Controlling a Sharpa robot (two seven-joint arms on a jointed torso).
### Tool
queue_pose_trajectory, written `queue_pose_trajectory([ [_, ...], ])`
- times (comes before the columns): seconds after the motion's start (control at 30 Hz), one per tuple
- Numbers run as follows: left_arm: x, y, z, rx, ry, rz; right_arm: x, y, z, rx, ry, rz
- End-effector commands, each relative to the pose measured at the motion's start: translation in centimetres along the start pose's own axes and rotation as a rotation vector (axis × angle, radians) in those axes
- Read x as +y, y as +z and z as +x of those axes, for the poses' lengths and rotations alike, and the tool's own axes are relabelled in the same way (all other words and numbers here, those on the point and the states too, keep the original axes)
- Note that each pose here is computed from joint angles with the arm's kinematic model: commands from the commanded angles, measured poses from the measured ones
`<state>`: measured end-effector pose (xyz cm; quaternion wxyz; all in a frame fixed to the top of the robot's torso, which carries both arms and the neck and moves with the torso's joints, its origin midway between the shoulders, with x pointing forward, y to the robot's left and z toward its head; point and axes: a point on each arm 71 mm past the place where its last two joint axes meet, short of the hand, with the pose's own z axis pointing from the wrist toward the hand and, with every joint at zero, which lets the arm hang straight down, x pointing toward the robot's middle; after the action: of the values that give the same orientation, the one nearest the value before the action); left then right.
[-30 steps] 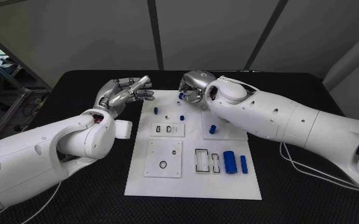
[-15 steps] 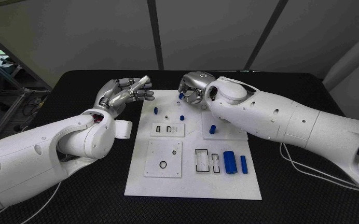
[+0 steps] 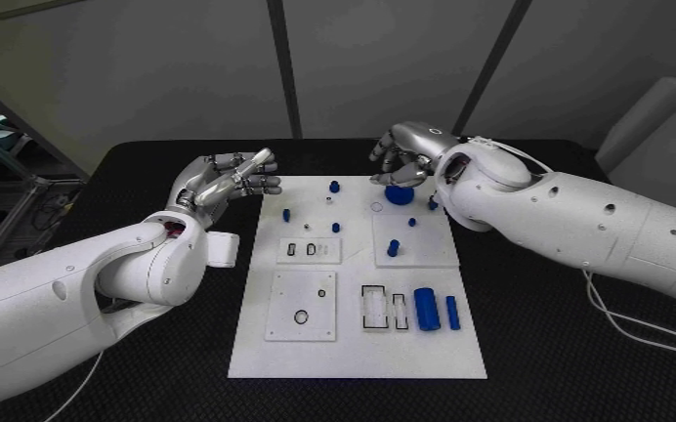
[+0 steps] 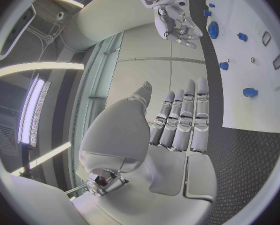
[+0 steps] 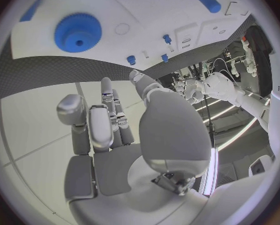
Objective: Assemble the parts on the task board
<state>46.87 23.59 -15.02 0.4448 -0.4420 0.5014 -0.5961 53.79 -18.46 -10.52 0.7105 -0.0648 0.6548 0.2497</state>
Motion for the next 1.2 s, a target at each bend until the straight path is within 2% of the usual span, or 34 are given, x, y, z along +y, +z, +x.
queue_pose_trajectory([
  [0.03,-0.18,0.03,0.11,0.024,0.002,0.007,-1.4,-0.7,-0.1,0.077,0.107,0.069],
  [0.23,-0.19,0.06,0.12,0.022,0.005,0.011,-3.4,-1.6,-0.4,0.124,0.108,0.143],
  [0.47,-0.14,0.14,0.19,0.023,0.005,0.011,-3.9,-1.1,0.0,0.147,0.106,0.195],
  [0.73,-0.1,0.2,0.22,0.023,0.004,0.011,-3.5,-0.4,0.7,0.183,0.046,0.205],
  [1.2,-0.06,0.24,0.17,0.021,0.005,0.009,-2.8,0.2,1.3,0.214,0.028,0.192],
])
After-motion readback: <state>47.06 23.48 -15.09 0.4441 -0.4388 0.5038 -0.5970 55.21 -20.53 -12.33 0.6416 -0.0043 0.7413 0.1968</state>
